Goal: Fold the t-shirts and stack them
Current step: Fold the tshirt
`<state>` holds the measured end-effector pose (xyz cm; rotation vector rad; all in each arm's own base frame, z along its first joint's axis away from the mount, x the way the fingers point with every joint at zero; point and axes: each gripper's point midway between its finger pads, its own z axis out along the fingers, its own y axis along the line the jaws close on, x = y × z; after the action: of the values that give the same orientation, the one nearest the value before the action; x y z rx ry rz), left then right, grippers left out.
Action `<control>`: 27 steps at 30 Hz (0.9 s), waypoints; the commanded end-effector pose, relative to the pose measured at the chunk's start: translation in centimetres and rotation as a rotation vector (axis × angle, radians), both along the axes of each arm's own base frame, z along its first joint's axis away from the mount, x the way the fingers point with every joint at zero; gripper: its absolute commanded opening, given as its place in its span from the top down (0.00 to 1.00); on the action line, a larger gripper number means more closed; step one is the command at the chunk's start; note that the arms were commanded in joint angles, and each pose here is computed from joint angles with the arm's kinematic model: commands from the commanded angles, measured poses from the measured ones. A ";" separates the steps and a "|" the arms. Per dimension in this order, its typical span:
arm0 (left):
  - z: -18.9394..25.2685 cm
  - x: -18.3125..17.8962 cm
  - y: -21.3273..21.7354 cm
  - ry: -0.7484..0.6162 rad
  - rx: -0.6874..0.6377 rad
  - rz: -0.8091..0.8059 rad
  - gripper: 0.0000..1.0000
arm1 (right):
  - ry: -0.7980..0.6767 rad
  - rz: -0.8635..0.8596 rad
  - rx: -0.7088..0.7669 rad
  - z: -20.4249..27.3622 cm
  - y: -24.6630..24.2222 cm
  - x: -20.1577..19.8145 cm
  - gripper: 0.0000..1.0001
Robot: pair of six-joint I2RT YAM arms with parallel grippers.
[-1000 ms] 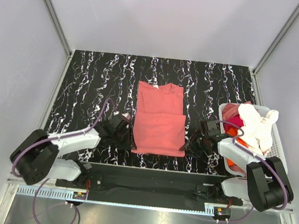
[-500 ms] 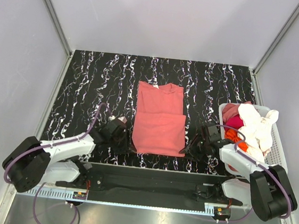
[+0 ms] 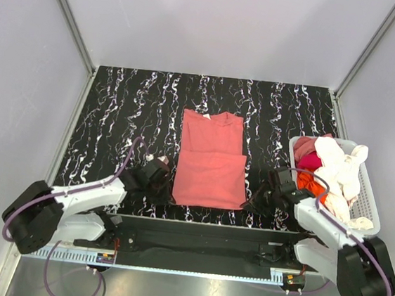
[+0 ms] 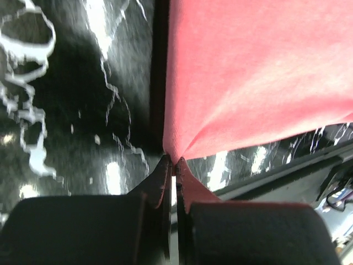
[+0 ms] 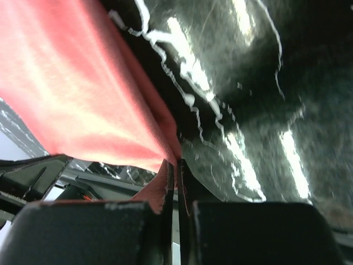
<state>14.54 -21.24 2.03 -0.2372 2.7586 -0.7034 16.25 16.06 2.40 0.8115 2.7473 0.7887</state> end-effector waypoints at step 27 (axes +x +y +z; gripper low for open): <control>16.4 16.5 1.7 -0.309 0.142 0.058 1.00 | -0.383 0.189 -0.287 15.6 0.3 19.3 1.00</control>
<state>27.32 -20.05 17.23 -0.2414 2.5096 -0.5234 30.92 16.81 16.87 0.4104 2.5794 0.5590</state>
